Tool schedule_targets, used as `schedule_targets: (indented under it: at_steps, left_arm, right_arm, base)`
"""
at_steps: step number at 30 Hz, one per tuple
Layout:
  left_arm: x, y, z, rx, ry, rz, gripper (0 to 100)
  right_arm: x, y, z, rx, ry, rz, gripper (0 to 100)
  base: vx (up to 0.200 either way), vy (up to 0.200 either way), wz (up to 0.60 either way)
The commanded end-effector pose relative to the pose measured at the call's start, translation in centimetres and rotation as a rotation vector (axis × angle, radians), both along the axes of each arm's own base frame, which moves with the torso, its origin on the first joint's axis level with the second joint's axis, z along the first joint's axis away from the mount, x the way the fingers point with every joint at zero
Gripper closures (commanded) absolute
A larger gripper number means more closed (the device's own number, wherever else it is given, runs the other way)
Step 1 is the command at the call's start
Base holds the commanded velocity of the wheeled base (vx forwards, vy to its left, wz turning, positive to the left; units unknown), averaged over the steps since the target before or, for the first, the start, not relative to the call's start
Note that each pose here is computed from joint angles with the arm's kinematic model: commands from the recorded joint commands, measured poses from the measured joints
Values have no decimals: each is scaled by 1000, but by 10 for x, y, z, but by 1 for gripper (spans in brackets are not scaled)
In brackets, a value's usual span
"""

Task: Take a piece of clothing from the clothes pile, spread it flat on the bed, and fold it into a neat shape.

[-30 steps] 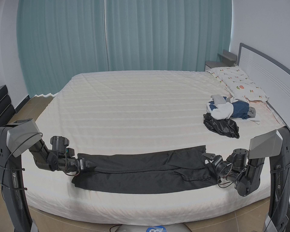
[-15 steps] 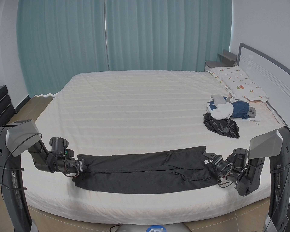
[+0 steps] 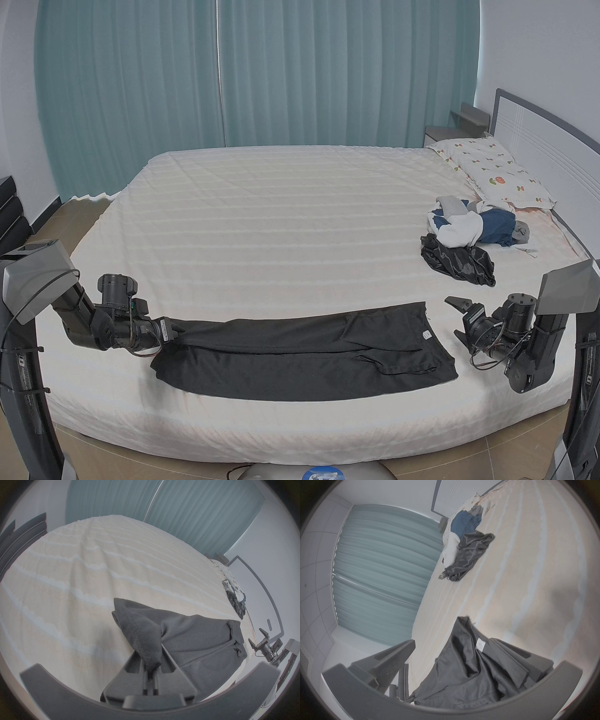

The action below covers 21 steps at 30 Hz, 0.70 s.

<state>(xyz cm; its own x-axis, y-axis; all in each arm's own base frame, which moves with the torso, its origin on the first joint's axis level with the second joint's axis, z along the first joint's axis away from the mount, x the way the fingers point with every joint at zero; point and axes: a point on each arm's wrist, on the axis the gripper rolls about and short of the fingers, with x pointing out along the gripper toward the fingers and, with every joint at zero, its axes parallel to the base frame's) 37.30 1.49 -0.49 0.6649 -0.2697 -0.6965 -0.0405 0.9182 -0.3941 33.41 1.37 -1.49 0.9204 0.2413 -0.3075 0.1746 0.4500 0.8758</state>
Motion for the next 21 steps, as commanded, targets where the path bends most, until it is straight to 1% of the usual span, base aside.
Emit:
schedule_targets:
  at_steps: [1,7,11,16,21]
  left_arm:
    - [1,0,4,-5,-12,6,100]
    - [1,0,3,-7,-7,6,100]
    - [-4,-4,8,-10,-8,0,100]
    - [-7,-12,10,-33,3,5,100]
    - [-7,-16,12,-34,4,4,100]
  right_arm:
    - [2,-16,8,8,-34,-30,0]
    - [5,-19,9,8,-45,-40,0]
    - [6,-23,8,10,-48,-46,0]
    - [6,-25,6,11,-42,-48,0]
    - [6,-25,5,11,-36,-46,0]
  base:
    - [0,0,0]
    - [0,0,0]
    - [0,0,0]
    - [0,-200,0]
    - [0,-200,0]
